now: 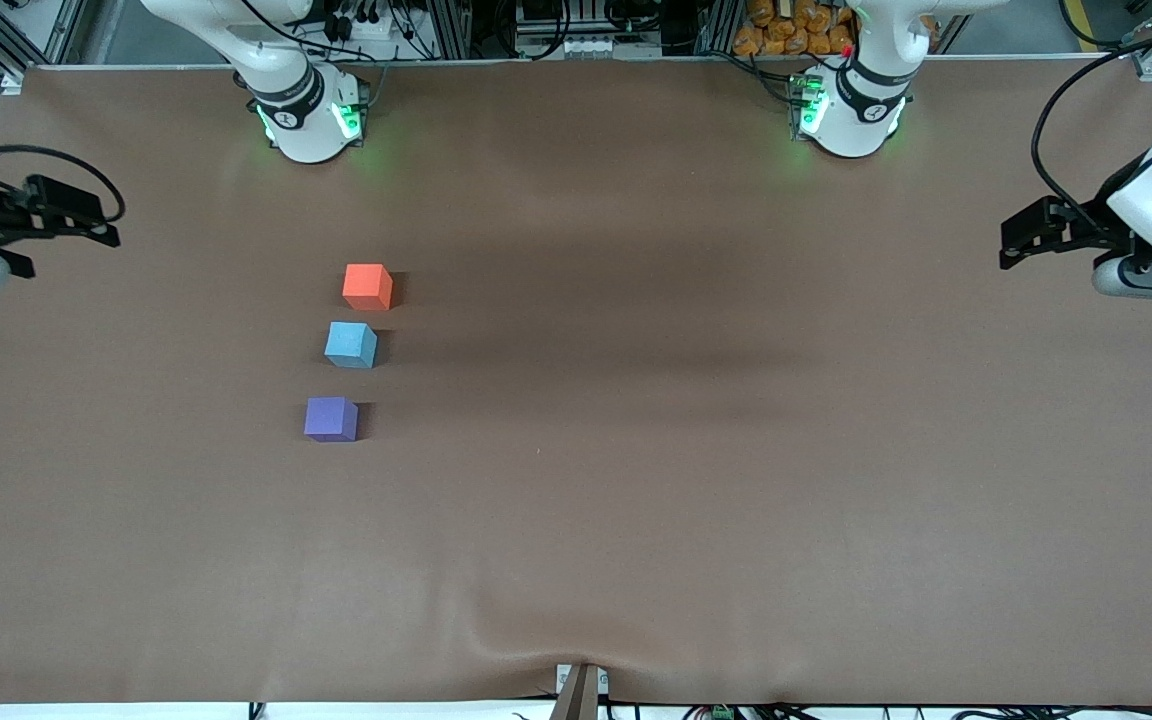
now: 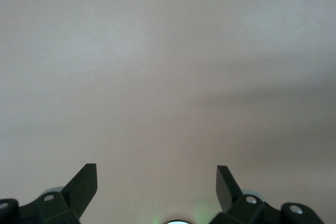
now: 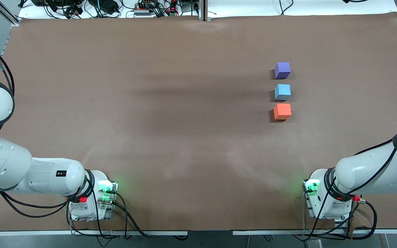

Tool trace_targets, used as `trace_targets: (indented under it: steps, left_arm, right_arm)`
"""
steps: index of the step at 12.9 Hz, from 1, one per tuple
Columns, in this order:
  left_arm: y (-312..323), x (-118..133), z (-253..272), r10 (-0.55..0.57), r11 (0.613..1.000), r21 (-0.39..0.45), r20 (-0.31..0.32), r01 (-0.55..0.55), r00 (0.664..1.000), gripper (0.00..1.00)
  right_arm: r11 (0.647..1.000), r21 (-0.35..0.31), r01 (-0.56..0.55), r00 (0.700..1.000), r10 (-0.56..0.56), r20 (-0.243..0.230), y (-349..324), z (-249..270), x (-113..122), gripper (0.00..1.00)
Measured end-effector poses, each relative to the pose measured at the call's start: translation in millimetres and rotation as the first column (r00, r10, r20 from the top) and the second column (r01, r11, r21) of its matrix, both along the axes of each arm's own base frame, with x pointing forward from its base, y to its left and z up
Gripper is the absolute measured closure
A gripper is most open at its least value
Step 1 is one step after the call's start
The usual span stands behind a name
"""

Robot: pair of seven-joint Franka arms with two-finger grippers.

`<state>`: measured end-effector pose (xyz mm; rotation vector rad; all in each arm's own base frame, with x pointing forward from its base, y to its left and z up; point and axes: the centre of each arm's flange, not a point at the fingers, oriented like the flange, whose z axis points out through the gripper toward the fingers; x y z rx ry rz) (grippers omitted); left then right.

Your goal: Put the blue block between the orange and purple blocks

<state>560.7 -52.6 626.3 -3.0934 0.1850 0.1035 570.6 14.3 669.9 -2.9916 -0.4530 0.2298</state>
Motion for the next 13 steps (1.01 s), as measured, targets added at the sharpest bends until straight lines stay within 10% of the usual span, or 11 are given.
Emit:
trace_targets:
  steps: [3,13]
  left_arm:
    - [2,1,1,0.001,1.0,0.009,0.01,-0.001,1.0,0.0]
    - [-9,1,1,0.006,0.999,-0.032,0.012,-0.006,1.0,0.0]
  right_arm:
    - [1.0,-0.002,0.023,0.995,-0.023,0.094,-6,12,-22,0.0]
    - [0.999,-0.013,0.04,0.997,-0.039,0.066,-12,-9,-45,0.0]
